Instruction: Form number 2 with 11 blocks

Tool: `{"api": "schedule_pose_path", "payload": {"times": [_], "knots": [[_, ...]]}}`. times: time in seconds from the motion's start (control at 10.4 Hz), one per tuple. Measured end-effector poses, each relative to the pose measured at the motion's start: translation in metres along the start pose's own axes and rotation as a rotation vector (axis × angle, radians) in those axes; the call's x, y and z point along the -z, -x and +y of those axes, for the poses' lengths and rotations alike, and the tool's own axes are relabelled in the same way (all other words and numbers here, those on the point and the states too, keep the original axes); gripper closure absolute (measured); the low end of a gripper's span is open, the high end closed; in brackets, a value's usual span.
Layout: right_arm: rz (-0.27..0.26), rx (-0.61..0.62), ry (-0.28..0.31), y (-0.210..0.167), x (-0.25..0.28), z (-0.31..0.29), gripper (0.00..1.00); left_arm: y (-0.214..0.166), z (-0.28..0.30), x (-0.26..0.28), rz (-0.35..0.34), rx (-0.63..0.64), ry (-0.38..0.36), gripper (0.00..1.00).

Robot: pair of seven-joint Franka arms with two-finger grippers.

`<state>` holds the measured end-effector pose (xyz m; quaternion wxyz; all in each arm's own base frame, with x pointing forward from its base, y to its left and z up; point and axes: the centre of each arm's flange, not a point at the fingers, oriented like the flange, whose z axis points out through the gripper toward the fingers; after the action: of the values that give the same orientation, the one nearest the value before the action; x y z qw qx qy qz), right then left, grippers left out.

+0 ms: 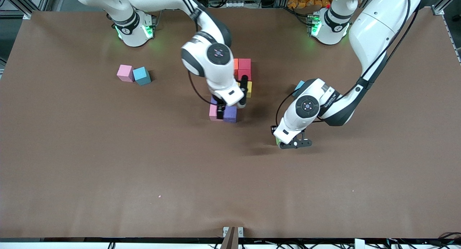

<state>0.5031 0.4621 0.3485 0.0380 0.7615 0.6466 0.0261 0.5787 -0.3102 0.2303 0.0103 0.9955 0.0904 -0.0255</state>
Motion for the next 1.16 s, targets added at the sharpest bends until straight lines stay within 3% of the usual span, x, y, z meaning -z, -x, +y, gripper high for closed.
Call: {"api": "schedule_pose_path", "payload": {"times": [0.67,0.87,0.96,1.16], "knots": [[0.110,-0.361,0.176,0.206,0.193,0.122,0.00,0.062,0.086,0.018,0.009,0.605,0.043,0.41],[0.070,-0.515,0.147,0.263,0.212,0.133,0.00,0.069,0.092,0.015,0.003,0.764,0.039,0.41],[0.043,-0.654,0.121,0.289,0.220,0.136,0.00,0.073,0.095,0.013,-0.001,0.837,0.036,0.41],[0.013,-0.878,0.094,0.314,0.226,0.138,0.00,0.082,0.102,0.008,-0.009,0.967,0.033,0.41]]}}
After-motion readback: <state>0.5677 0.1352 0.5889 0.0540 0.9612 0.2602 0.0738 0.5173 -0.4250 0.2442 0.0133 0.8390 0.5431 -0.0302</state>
